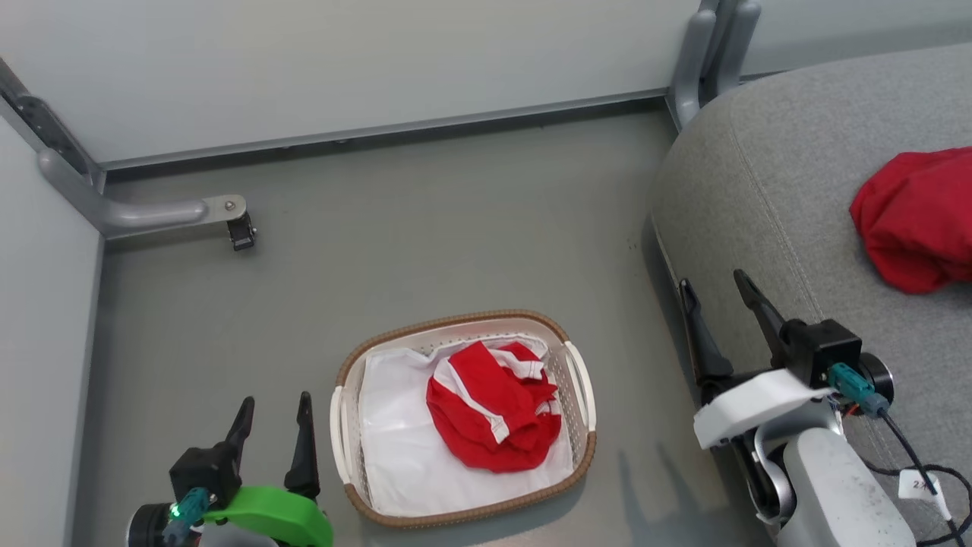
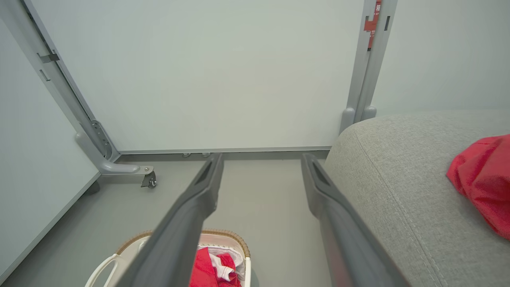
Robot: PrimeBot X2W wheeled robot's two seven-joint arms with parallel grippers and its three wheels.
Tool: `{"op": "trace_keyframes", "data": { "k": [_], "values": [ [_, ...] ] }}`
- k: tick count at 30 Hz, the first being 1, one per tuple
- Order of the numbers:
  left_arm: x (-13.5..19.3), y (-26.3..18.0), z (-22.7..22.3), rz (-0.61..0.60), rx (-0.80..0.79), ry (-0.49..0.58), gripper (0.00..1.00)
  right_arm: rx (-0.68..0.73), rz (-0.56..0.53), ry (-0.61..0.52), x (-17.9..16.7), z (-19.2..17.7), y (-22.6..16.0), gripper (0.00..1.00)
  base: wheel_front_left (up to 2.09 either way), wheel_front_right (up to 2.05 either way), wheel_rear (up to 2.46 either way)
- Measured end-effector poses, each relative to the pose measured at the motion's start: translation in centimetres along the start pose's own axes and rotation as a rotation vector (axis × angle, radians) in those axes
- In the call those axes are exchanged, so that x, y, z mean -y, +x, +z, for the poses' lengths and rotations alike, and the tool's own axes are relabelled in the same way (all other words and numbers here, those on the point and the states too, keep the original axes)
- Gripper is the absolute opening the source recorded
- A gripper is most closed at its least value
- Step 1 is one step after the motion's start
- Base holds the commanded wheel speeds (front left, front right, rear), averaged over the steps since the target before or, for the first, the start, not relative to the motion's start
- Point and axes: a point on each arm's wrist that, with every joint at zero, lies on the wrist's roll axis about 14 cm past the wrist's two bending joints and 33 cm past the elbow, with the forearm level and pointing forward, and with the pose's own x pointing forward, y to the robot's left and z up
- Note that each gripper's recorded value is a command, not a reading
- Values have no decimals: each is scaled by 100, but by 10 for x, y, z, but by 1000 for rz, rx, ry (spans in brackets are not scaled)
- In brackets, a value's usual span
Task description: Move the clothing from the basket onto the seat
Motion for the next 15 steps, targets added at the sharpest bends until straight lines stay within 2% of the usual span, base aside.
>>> {"op": "trace_keyframes", "data": {
  "k": [10,15],
  "values": [
    [47,59,-33,-201,-116,24,100,67,-26,31,18,10,38,100,0,0,0],
    [63,81,-75,-298,-241,51,100,75,-27,37,26,3,57,100,0,0,0]
  ]
}}
